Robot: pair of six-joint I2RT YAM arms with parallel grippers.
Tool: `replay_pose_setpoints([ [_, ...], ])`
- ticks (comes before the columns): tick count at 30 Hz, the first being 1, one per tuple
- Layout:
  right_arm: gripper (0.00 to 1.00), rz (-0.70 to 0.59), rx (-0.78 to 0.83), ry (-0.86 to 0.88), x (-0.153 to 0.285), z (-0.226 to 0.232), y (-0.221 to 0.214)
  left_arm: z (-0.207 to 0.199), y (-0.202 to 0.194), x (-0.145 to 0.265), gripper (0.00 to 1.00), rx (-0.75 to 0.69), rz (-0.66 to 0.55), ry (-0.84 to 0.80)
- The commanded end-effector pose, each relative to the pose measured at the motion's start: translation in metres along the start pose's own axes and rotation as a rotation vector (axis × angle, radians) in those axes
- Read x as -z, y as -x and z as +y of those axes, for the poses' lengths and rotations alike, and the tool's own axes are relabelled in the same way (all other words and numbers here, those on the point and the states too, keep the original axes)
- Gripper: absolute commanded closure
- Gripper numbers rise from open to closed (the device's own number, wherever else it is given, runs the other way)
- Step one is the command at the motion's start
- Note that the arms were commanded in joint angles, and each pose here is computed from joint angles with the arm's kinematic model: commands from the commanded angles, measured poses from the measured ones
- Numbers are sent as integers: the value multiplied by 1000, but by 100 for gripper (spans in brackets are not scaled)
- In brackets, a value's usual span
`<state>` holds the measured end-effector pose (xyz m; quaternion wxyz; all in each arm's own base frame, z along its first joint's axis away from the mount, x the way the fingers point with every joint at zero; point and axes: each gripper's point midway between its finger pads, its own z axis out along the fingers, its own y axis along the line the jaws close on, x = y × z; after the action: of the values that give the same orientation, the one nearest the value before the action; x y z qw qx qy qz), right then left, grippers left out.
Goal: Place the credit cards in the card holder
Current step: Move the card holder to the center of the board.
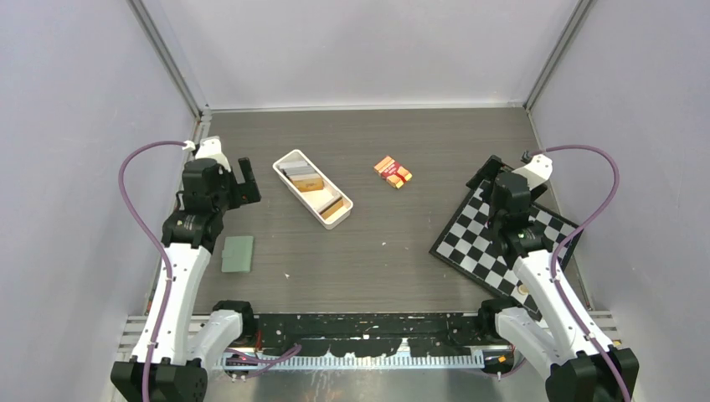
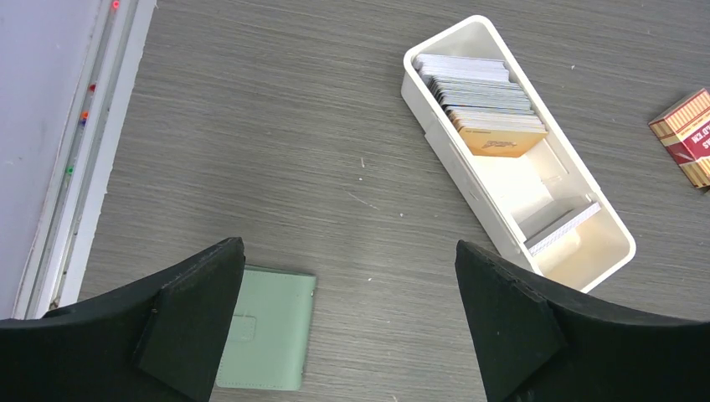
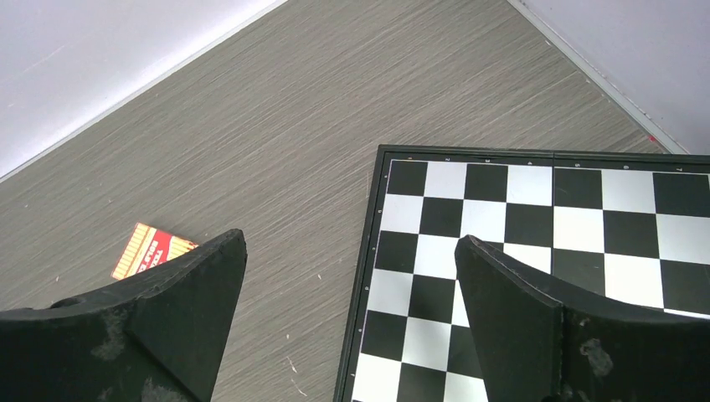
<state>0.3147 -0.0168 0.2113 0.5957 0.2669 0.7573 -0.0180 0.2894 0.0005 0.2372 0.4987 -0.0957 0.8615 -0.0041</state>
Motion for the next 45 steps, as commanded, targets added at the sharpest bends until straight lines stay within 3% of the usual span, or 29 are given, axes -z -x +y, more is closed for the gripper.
replay_pose_setpoints([
  [1, 0, -85, -60, -4, 3, 3, 25, 2, 12, 4, 0, 17, -29, 18],
  [10, 0, -75, -38, -3, 3, 6, 28, 11, -10, -10, 0, 53, 58, 87],
  [18, 0, -59, -46, 57, 13, 11, 27, -12, -78, -37, 0, 255, 235, 9],
  [21, 0, -50, -46, 85, 16, 15, 27, -10, -99, -46, 0, 342, 243, 38],
  [30, 0, -5, -33, 117, 14, 23, 18, 23, -147, -63, 0, 324, 324, 203],
  [34, 0, 17, -25, 128, 12, 26, 14, 48, -144, -63, 0, 265, 308, 341],
  [39, 0, 29, -16, 131, 11, 27, 13, 56, -143, -68, 0, 216, 351, 387],
  [45, 0, 24, -18, 136, 13, 27, 14, 90, -168, -71, 0, 353, 471, 514],
])
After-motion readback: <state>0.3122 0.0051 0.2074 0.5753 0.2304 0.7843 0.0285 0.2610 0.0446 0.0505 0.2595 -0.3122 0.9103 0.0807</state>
